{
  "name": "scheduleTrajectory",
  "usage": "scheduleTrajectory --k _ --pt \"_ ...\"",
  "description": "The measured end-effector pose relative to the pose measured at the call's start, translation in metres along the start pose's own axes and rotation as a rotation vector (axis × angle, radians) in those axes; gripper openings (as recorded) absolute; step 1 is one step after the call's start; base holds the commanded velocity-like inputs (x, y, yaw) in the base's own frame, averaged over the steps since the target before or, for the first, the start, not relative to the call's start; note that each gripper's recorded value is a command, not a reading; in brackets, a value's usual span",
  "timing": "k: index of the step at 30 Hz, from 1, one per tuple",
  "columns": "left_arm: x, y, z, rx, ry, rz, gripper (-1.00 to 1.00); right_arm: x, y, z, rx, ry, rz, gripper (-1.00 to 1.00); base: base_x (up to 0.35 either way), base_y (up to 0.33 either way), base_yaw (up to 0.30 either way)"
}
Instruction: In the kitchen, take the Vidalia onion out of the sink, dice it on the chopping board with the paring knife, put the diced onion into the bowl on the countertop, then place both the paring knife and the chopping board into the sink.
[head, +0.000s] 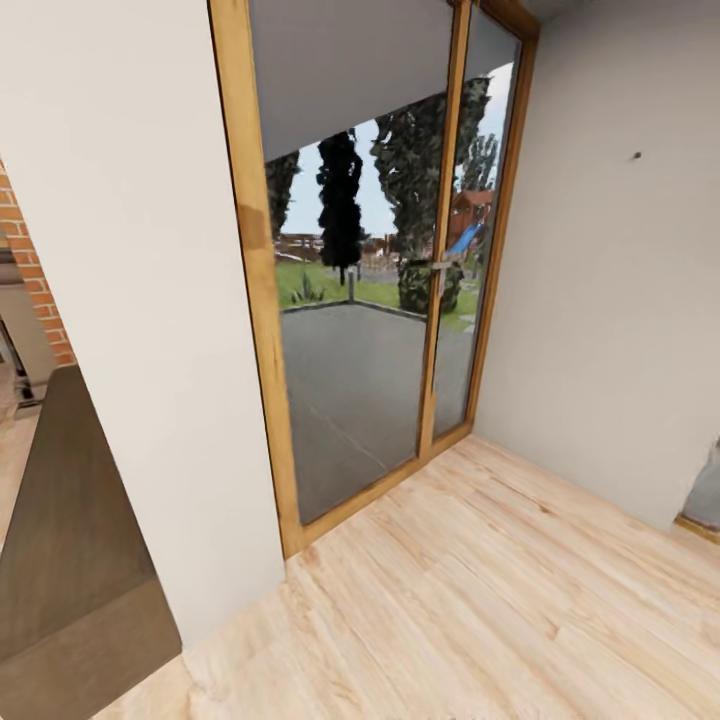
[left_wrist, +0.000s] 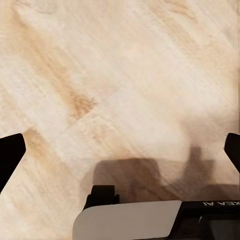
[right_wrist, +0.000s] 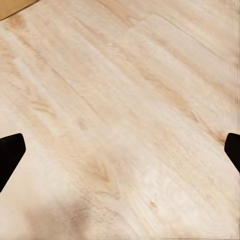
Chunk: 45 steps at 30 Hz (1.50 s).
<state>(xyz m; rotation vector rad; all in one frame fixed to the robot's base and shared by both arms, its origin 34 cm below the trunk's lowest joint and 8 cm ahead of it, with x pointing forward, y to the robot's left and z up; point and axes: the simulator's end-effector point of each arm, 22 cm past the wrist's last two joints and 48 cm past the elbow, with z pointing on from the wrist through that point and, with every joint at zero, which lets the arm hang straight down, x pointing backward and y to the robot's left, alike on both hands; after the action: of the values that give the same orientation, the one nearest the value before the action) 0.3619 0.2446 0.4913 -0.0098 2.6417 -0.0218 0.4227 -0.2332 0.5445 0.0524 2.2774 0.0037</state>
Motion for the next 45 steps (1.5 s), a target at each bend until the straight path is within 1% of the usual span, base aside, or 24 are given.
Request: scheduleTrajectory --k 7,10,18,20,24,40,45 --pt "0.000 0.000 0.000 0.000 0.000 0.000 1.00 -0.001 0.000 0.000 0.001 -0.001 0.000 1.00 0.000 -0.005 -0.281" --pt "0.000 0.000 0.000 0.000 0.000 0.000 1.00 -0.001 0.000 0.000 0.002 -0.002 0.000 1.00 0.000 -0.160 -0.281" --pt "0.000 0.000 0.000 0.000 0.000 0.001 1.00 -0.001 -0.001 0.000 0.003 -0.002 -0.001 1.00 0.000 -0.286 -0.281" --pt "0.000 0.000 0.000 0.000 0.000 0.001 1.00 -0.001 -0.006 0.000 0.007 -0.002 -0.006 1.00 0.000 -0.300 -0.281" --pt "0.000 0.000 0.000 0.000 0.000 0.001 1.00 -0.001 -0.009 0.000 0.010 -0.003 -0.010 1.00 0.000 -0.300 -0.281" --pt "0.000 -0.001 0.000 0.000 0.000 0.001 1.00 -0.002 -0.011 0.001 0.011 -0.005 -0.012 1.00 0.000 -0.304 -0.280" --pt "0.000 -0.001 0.000 0.000 0.000 0.001 1.00 -0.002 -0.011 0.001 0.011 -0.006 -0.013 1.00 0.000 -0.306 -0.117"
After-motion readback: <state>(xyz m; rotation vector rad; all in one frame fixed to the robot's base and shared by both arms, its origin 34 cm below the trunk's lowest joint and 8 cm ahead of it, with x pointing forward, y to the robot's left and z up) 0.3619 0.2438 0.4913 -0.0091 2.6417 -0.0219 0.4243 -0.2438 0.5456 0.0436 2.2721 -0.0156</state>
